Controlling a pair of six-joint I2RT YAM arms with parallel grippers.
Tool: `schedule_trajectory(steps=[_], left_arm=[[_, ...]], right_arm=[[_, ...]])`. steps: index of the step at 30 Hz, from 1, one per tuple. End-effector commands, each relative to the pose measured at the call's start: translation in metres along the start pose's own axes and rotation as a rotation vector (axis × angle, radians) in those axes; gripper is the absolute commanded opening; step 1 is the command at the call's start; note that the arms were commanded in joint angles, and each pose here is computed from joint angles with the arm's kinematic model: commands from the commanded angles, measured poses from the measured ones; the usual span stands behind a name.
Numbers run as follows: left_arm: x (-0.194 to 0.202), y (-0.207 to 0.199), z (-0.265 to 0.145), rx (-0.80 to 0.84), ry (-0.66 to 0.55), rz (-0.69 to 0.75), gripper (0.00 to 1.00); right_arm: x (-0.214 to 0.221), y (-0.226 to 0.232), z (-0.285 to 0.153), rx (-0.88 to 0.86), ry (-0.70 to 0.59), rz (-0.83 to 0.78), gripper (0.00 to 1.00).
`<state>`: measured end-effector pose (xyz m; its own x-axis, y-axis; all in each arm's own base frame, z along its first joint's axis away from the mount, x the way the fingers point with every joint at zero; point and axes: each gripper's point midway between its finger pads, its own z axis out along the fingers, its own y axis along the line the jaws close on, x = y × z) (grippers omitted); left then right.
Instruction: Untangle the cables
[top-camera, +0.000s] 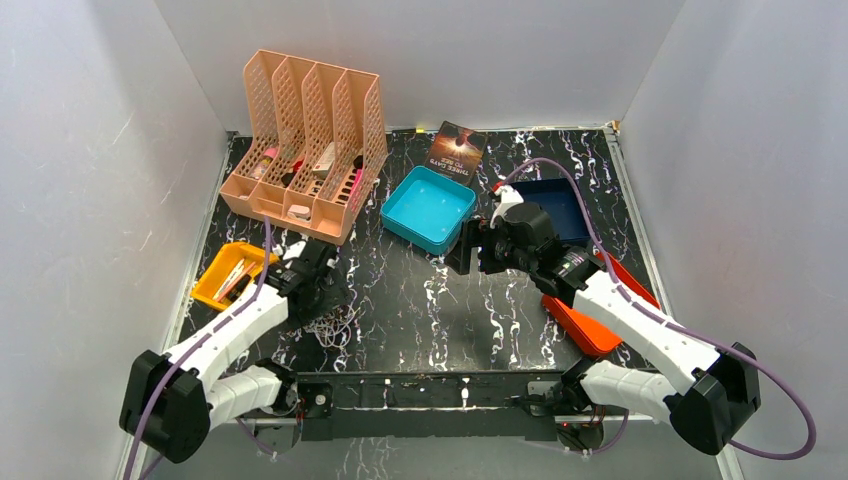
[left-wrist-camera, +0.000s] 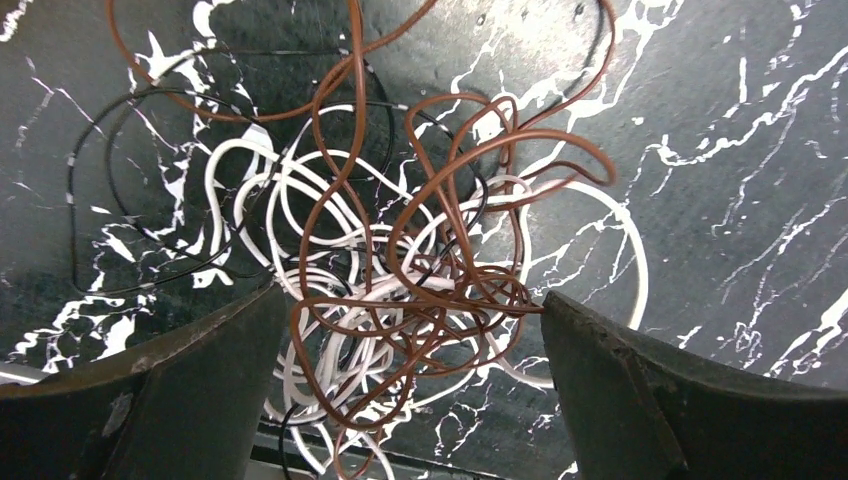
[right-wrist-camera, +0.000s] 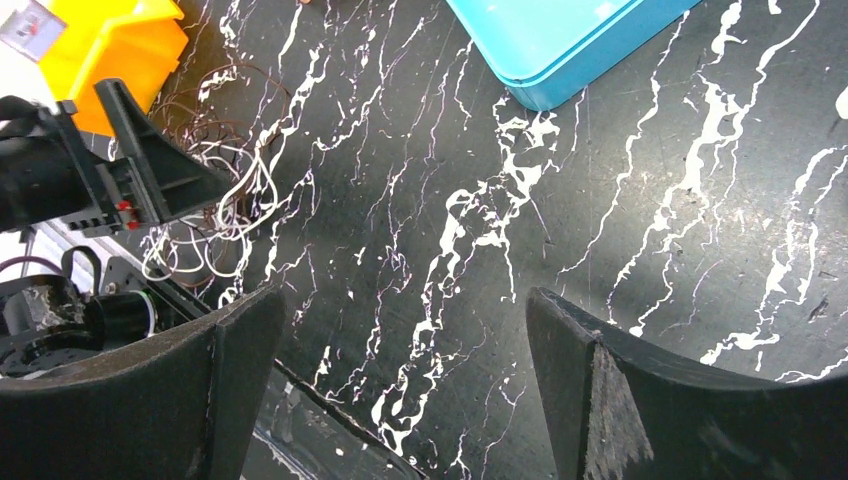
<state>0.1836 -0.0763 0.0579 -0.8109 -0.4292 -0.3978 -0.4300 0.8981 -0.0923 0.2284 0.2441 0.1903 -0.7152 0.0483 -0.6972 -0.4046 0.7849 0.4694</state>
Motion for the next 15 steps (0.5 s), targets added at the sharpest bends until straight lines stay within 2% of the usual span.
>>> schedule_trajectory(steps=[1,7,15], left_arm=[[0.008,-0.017,0.009,0.065,0.005,-0.024,0.98],[0.005,-0.067,0.012,0.237,-0.006,0.016,0.98],[-0.007,-0.157,0.013,0.454,-0.028,0.12,0.98]], right_arm=[[-0.011,0.013,0.001,-0.058,-0.037,-0.003,0.98],[-0.01,0.014,-0.001,-0.065,-0.039,0.009,0.98],[-0.015,0.011,-0.012,-0.049,-0.101,0.047,0.98]])
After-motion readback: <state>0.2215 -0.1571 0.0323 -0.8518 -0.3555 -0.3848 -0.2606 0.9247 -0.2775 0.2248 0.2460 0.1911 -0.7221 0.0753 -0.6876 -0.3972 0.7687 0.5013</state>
